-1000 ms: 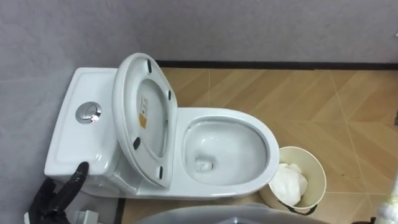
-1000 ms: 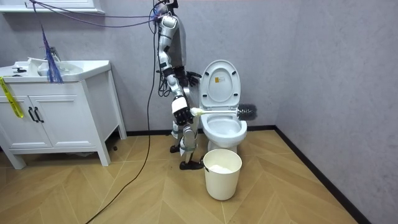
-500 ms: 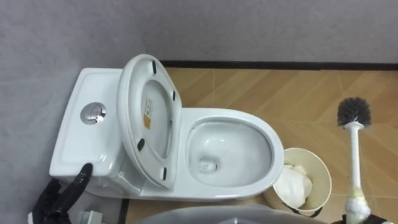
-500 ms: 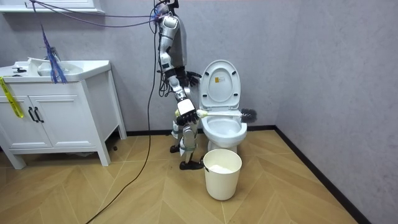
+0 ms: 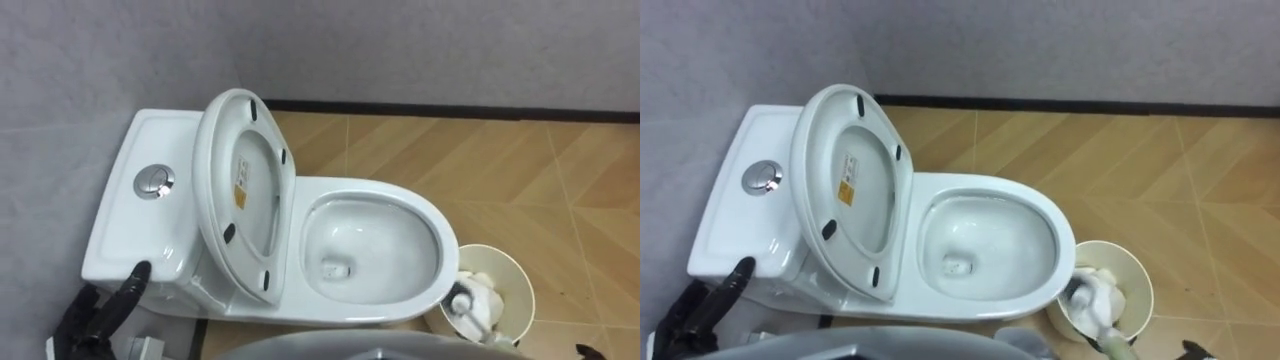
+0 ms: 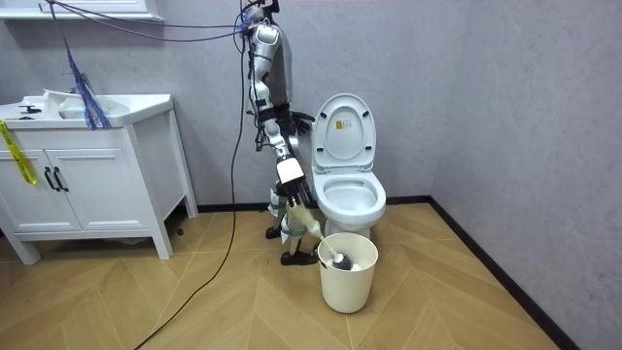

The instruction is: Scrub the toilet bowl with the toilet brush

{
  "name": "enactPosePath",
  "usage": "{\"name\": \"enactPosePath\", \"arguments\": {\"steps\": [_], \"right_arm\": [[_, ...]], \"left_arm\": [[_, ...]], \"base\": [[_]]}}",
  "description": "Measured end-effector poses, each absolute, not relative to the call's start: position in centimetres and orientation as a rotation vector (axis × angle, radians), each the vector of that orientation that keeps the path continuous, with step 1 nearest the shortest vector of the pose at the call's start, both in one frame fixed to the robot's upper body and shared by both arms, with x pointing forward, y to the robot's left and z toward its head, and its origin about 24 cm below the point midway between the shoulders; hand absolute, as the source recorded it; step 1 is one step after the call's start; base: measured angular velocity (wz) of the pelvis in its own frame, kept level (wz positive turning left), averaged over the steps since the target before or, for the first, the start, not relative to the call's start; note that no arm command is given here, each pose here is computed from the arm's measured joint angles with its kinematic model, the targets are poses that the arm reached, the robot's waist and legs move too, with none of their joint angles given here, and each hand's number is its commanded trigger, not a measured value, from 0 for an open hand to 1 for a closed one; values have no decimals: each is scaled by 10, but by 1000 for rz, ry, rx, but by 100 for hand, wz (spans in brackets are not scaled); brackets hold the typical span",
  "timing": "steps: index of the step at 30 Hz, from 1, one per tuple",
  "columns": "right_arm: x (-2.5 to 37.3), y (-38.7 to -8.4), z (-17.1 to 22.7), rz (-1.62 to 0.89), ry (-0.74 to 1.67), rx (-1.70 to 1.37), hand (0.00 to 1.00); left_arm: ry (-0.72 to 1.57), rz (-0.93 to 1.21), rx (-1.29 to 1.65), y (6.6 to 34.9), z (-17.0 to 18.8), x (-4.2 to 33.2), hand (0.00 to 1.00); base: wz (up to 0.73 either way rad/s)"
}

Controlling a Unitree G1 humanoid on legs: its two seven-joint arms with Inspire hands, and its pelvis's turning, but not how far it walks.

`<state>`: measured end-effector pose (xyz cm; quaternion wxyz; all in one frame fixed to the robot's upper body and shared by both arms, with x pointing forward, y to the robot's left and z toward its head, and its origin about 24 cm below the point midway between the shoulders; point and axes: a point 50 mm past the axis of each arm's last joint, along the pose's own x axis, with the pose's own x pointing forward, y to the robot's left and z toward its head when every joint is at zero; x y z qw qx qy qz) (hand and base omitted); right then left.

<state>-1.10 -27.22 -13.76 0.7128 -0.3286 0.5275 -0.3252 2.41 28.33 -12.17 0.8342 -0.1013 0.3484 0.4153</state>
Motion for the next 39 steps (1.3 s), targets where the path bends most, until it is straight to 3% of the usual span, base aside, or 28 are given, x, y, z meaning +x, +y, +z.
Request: {"name": "enactPosePath", "arguments": {"steps": [23,31,39], "right_arm": [[-25,-271,-148,-720,1317,-624,0],[-49,-257,-159,-553,1524,-407,0],[-50,-250,-164,-455,1582,-281,0]], "left_arm": [[747,829,-105,290,-118,29,0],[733,746,1,293,-115,46,0],[728,728,23,293,-114,51,0]], "base": [[2],[22],[13]]}}
